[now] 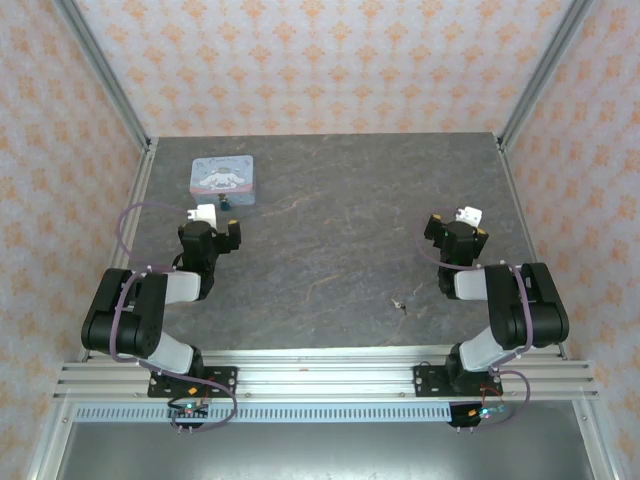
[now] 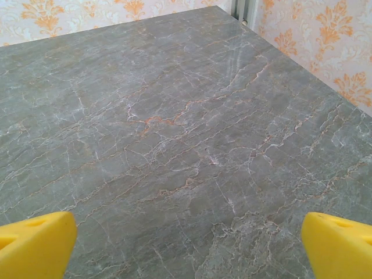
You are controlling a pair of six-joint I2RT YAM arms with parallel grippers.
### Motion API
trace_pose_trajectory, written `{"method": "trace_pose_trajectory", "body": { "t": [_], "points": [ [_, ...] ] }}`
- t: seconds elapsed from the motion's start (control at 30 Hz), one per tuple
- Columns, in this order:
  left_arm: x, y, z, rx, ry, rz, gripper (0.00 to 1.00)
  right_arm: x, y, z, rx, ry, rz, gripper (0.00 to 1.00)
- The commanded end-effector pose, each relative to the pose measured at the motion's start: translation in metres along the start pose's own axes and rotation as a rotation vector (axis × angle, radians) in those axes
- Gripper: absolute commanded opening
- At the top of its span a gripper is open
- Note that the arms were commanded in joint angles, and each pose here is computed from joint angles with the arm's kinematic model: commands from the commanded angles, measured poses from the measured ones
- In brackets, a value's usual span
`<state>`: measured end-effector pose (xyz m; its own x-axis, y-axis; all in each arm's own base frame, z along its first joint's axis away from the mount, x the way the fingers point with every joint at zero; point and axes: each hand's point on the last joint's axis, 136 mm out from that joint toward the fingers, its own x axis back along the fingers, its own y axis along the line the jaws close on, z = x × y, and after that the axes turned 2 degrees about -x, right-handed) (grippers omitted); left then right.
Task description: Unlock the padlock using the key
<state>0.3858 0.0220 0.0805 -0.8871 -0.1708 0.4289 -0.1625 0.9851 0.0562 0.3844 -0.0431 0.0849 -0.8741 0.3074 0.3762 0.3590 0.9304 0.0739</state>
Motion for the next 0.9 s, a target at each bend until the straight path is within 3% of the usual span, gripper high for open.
{"method": "trace_pose_trajectory", "body": {
  "t": [0.0,0.67,0.87],
  "points": [
    [-0.002,0.002,-0.015,-0.001,-0.038,0.0,1.0,0.002,-0.001,-0.008,-0.024,-0.029,0.01,0.99],
    [-0.002,0.001,-0.016,-0.001,-0.042,0.001,1.0,0.002,-0.001,-0.009,-0.026,-0.035,0.011,0.99],
    [0.007,0.006,-0.055,-0.001,0.042,-0.025,1.0,0.038,-0.026,-0.047,-0.105,-0.127,0.111,0.99]
  ]
}}
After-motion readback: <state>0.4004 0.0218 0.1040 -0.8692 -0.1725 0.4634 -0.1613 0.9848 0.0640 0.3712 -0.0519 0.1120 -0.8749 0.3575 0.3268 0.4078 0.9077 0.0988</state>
